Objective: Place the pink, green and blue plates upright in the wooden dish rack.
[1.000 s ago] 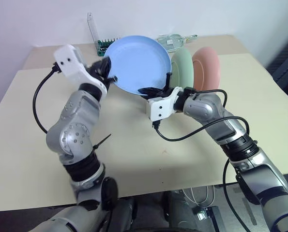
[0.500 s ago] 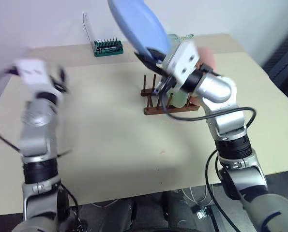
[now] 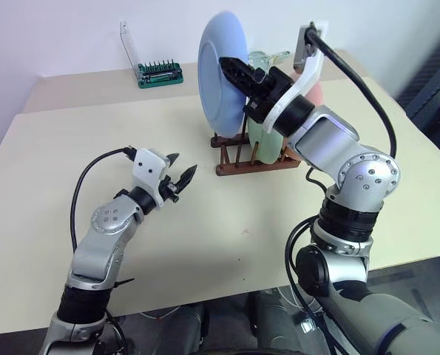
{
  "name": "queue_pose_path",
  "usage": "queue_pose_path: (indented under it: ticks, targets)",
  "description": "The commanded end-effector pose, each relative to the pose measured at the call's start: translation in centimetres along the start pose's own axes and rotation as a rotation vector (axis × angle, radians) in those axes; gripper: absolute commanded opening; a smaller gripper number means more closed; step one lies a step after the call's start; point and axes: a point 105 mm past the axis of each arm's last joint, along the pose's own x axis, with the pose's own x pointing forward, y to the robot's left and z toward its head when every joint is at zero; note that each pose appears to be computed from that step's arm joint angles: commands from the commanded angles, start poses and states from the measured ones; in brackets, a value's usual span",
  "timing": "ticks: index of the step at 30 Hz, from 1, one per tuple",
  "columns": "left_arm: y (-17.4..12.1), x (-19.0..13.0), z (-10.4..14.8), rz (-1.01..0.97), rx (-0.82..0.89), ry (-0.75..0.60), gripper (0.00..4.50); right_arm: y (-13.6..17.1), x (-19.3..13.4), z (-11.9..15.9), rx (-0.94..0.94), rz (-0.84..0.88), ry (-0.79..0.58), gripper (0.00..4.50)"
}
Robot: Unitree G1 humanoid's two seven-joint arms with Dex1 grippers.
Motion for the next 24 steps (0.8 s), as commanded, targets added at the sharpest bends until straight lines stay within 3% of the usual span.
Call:
queue_pose_path:
  ticks: [1, 5, 15, 24]
  targets:
    - [-0.4, -0.4, 1.3, -0.034, -0.018, -0.039, 2.63, 0.1, 0.1, 0.8, 0.027, -0.024, -0.011, 0.0]
    - [-0.2, -0.5, 1.4, -0.016, -0.022, -0.036, 2.63, -1.7, 0.2, 1.1, 0.013, -0.1, 0.0, 0.0]
    - [-0.7, -0.8, 1.1, -0.021, -0.025, -0.016, 2.63, 0.4, 0.2, 3.3, 0.014, -0.009, -0.051, 0.0]
    - [-1.0, -0.8, 1.1, -0.029, -0.029, -0.008, 2.63, 0.6, 0.0, 4.1, 0.056, -0.043, -0.107, 0.0]
